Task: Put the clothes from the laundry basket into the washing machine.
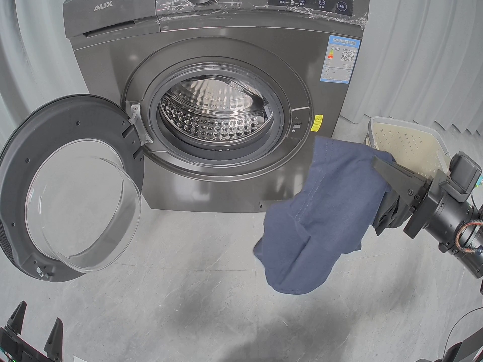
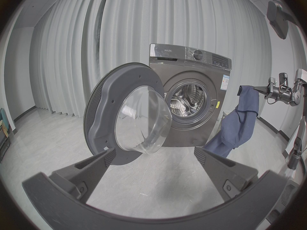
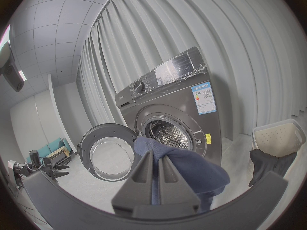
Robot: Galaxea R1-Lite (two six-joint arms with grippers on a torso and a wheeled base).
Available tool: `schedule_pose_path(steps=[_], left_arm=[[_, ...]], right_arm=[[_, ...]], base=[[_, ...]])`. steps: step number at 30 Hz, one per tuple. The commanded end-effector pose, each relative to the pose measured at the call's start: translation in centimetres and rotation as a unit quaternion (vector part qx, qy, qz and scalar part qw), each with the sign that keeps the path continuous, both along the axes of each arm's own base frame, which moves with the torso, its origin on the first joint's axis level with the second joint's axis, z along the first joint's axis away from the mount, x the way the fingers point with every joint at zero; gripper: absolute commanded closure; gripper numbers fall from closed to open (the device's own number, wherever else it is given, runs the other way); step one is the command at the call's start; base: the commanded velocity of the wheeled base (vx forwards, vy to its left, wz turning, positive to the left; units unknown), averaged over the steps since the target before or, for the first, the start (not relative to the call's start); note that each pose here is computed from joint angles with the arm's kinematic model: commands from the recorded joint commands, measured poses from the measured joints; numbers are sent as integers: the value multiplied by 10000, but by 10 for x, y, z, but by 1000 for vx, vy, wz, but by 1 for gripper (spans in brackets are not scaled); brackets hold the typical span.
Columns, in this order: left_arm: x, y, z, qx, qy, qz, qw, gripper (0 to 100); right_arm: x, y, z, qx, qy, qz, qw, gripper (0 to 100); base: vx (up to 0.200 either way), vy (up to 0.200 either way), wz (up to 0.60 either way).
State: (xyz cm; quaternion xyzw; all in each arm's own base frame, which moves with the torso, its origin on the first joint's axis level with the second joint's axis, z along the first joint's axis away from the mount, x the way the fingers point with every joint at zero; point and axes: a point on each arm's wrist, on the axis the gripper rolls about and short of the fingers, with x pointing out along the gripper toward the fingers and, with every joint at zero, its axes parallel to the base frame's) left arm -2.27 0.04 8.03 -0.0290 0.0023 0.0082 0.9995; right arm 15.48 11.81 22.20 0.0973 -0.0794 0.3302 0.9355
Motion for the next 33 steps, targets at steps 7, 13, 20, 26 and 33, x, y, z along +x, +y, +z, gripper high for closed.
schedule_pose_path(steps=[7,13,20,26,33], left_arm=[[0,0,-4,-1,20,-4,10000,0],[0,0,-4,7,5,11,10000,0],[0,0,-5,14,21,11,10000,0],[0,0,-4,7,13,3,10000,0],[0,0,-4,37,6,-12,10000,0]], right_arm=[[1,-1,0,134,113,16,9998,100],[0,-3,-4,73,210,-23,9998,100],[4,-16,6,360,138,-249,9989,100],[3,-20,2,356,198,-313,9987,100],[1,-22,-17,44,437,-328,9985,100]], base=[[0,0,0],[0,0,0],[0,0,0],[0,0,0],[0,0,0]])
